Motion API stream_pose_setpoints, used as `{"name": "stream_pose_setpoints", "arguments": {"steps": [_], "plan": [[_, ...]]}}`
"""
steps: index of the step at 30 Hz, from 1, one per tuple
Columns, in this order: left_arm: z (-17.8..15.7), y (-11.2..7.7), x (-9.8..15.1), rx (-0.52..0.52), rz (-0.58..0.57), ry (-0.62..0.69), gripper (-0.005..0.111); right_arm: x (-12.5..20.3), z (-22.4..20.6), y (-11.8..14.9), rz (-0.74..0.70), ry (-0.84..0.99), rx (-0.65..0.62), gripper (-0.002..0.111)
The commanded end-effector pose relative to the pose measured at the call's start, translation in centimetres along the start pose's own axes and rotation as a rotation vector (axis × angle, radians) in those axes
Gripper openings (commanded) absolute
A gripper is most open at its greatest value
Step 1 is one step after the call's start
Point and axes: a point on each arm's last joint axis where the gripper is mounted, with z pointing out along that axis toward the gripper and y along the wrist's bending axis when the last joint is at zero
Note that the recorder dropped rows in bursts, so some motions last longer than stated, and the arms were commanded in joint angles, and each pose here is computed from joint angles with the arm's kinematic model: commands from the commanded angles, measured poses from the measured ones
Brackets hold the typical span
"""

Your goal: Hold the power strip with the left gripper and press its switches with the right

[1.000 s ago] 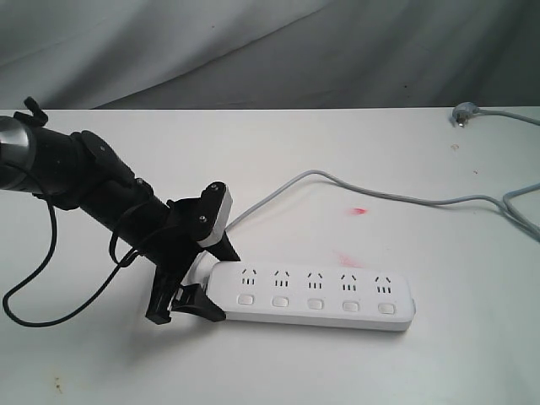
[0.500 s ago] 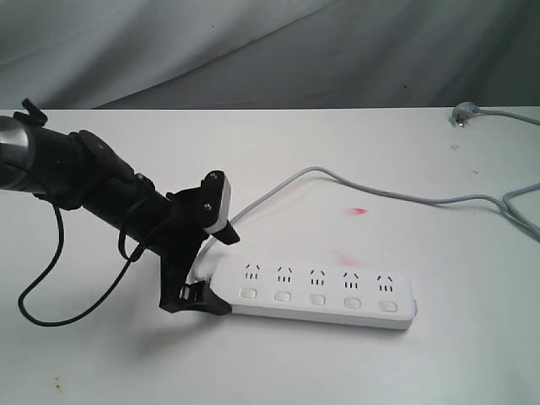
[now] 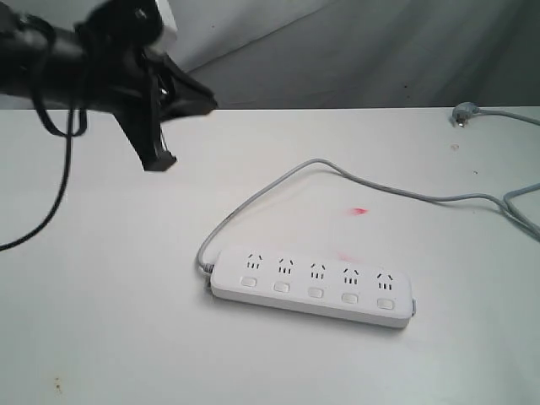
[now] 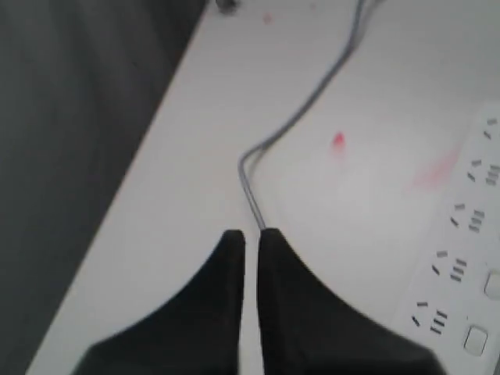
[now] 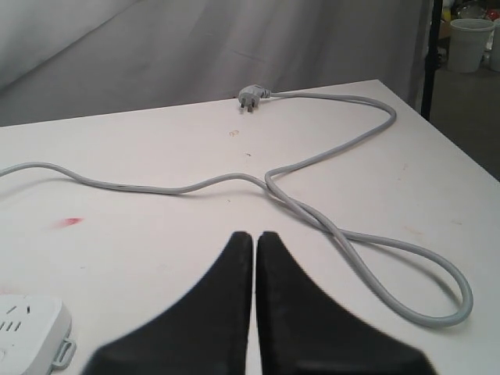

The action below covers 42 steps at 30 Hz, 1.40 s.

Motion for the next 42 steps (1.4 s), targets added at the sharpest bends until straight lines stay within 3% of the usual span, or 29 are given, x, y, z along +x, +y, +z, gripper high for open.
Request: {"name": "stream_pose_setpoints", "arguments": {"steps": [1,2,4,13,16,18,20,23,28,33,37,40,42], "plan": [[-5.6,-0.4,-3.8,-0.092,-0.246,-0.129,0.002,0.0,0.0,0.0,0.001,-0.006,-0.004,0.002],[-7.7,-0.6,-4.9,-0.115,-0.431,-0.188,0.002,0.0,0.0,0.0,0.001,-0.006,-0.004,0.002],[-10.5,-1.3,-6.3,-0.137,-0.531,-0.263,0.002,0.0,0.0,0.0,0.001,-0.006,-0.004,0.002],[-18.2,-4.0,-9.0,-0.229,-0.420,-0.435,0.002,0.0,0.0,0.0,0.001,-0.006,-0.004,0.002],[-22.3,-5.6,-9.2,-0.383,-0.225,-0.425,0.002,0.0,0.0,0.0,0.001,-0.006,-0.004,0.002],[-25.3,-7.2,-8.8,-0.481,-0.207,-0.451,0.002,0.0,0.0,0.0,0.001,-0.006,-0.004,0.002],[-26.9,-7.8,-7.8,-0.585,-0.314,-0.488,0.002,0.0,0.0,0.0,0.001,-0.006,-0.004,0.002],[-27.9,-8.4,-4.7,-0.757,-0.573,-0.537,0.002,0.0,0.0,0.0,0.001,-0.006,-0.004,0.002],[-26.8,-9.9,-0.6,-0.873,-0.682,-0.452,0.002,0.0,0.0,0.0,0.001,-0.006,-0.004,0.002],[-24.9,-12.2,3.6,-0.921,-0.821,-0.399,0.002,0.0,0.0,0.0,0.001,-0.006,-0.004,0.002],[-22.6,-14.6,7.1,-0.898,-0.864,-0.332,0.002,0.0,0.0,0.0,0.001,-0.006,-0.004,0.002],[-19.7,-17.5,11.3,-0.856,-0.909,-0.262,0.002,0.0,0.0,0.0,0.001,-0.006,-0.004,0.002],[-18.8,-18.4,12.5,-0.827,-0.906,-0.246,0.002,0.0,0.0,0.0,0.001,-0.006,-0.004,0.002]]}}
